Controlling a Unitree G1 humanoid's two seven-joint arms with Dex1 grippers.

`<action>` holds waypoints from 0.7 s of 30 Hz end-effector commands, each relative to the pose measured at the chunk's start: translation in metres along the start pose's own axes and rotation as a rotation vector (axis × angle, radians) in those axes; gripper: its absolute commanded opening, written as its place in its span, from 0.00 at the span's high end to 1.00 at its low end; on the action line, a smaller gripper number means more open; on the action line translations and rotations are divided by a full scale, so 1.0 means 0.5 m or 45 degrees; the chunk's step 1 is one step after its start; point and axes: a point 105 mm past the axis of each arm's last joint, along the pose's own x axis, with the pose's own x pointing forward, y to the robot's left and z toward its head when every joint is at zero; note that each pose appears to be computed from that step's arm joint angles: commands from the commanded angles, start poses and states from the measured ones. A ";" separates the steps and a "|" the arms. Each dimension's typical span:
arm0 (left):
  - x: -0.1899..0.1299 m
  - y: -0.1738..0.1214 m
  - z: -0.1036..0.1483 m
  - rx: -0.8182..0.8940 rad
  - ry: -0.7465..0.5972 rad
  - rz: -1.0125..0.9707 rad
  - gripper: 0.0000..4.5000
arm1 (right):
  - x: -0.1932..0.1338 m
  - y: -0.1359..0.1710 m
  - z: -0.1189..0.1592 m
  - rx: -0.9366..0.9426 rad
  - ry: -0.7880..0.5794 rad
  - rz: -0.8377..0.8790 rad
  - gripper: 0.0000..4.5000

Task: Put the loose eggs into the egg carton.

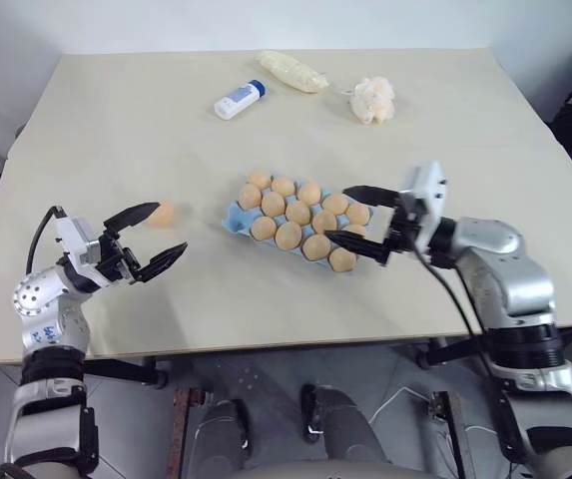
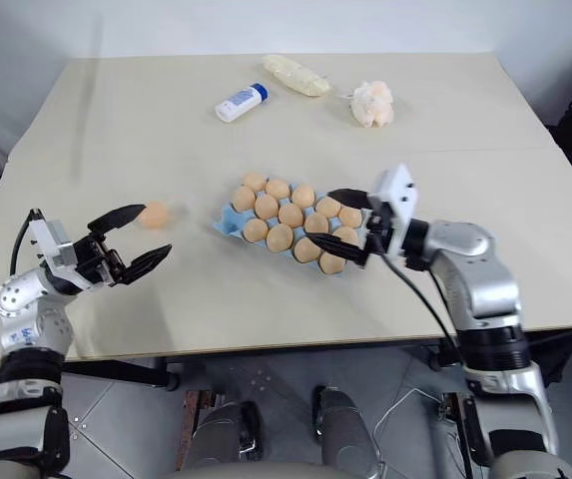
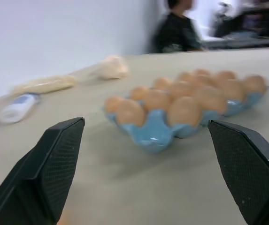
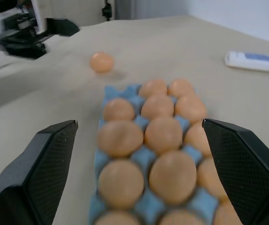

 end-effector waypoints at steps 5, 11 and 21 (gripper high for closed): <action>-0.027 0.036 0.037 0.069 -0.070 0.477 0.00 | -0.099 0.011 0.003 0.026 0.007 0.118 0.01; -0.059 0.014 0.015 -0.049 0.097 0.718 0.00 | -0.159 0.007 -0.015 0.047 0.128 0.136 0.01; -0.096 -0.028 -0.022 -0.258 0.532 0.876 0.00 | -0.200 -0.006 -0.006 0.073 0.146 0.109 0.01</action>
